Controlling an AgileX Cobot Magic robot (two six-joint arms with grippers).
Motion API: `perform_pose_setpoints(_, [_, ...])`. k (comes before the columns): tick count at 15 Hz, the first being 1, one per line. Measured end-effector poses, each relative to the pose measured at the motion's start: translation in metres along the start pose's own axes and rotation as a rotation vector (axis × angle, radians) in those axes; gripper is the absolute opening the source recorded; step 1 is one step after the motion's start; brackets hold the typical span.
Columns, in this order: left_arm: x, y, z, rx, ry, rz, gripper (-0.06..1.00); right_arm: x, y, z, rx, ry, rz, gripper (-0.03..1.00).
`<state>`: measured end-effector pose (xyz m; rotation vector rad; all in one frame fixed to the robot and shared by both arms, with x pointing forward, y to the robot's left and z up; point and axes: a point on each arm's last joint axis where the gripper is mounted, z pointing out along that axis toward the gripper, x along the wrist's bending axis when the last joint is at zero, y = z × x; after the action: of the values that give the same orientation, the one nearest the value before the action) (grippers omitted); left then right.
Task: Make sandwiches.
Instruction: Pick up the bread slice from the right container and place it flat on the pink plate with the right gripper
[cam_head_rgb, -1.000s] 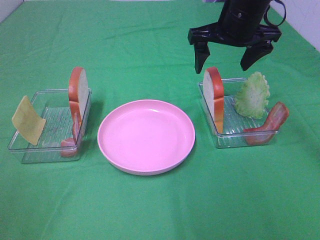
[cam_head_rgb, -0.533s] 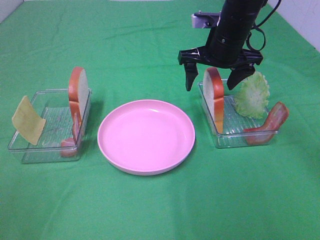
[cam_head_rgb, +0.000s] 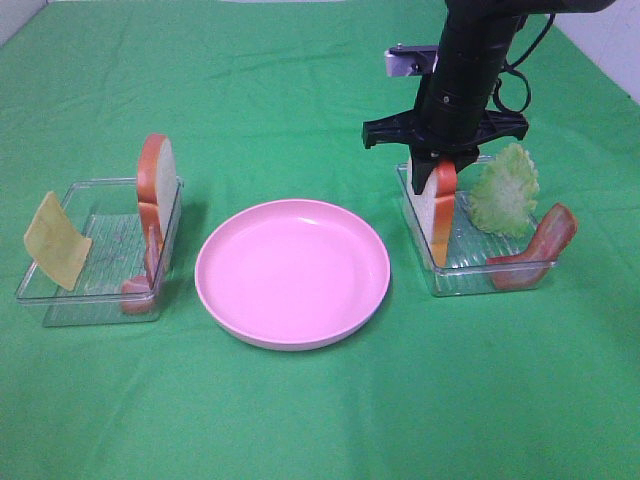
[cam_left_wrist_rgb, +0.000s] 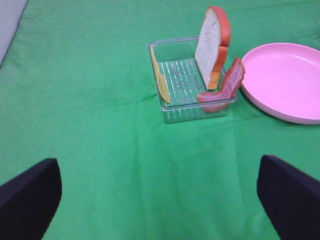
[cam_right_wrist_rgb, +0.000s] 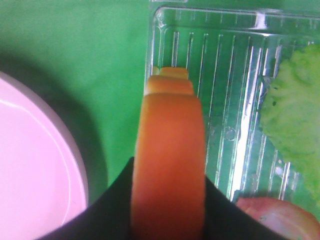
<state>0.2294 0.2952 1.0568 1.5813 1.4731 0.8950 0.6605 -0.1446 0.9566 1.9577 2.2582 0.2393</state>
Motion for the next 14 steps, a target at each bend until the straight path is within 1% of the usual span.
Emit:
perform_pose_setpoints(4, [0.000, 0.000, 0.000, 0.000, 0.000, 0.000, 0.99, -0.001, -0.002, -0.009, 0.026, -0.005, -0.002, 0.23])
perform_pose_setpoints(6, [0.000, 0.000, 0.000, 0.000, 0.000, 0.000, 0.99, -0.001, 0.004, -0.060, -0.012, 0.012, -0.033, 0.23])
perform_pose_setpoints(8, [0.000, 0.000, 0.000, 0.000, 0.000, 0.000, 0.99, 0.000, 0.008, -0.097, -0.082, 0.047, -0.048, 0.23])
perform_pose_setpoints(9, [0.000, 0.000, 0.000, 0.000, 0.000, 0.000, 0.99, 0.002, 0.009, -0.117, -0.127, 0.085, -0.053, 0.23])
perform_pose_setpoints(11, [0.000, 0.000, 0.000, 0.000, 0.000, 0.000, 0.99, 0.009, 0.010, -0.151, -0.201, 0.195, -0.060, 0.23])
perform_pose_setpoints(13, [0.000, 0.000, 0.000, 0.000, 0.000, 0.000, 0.99, 0.020, 0.008, -0.159, -0.200, 0.317, -0.070, 0.23])
perform_pose_setpoints(14, [0.000, 0.000, 0.000, 0.000, 0.000, 0.000, 0.99, 0.028, 0.007, -0.157, -0.191, 0.347, -0.092, 0.23])
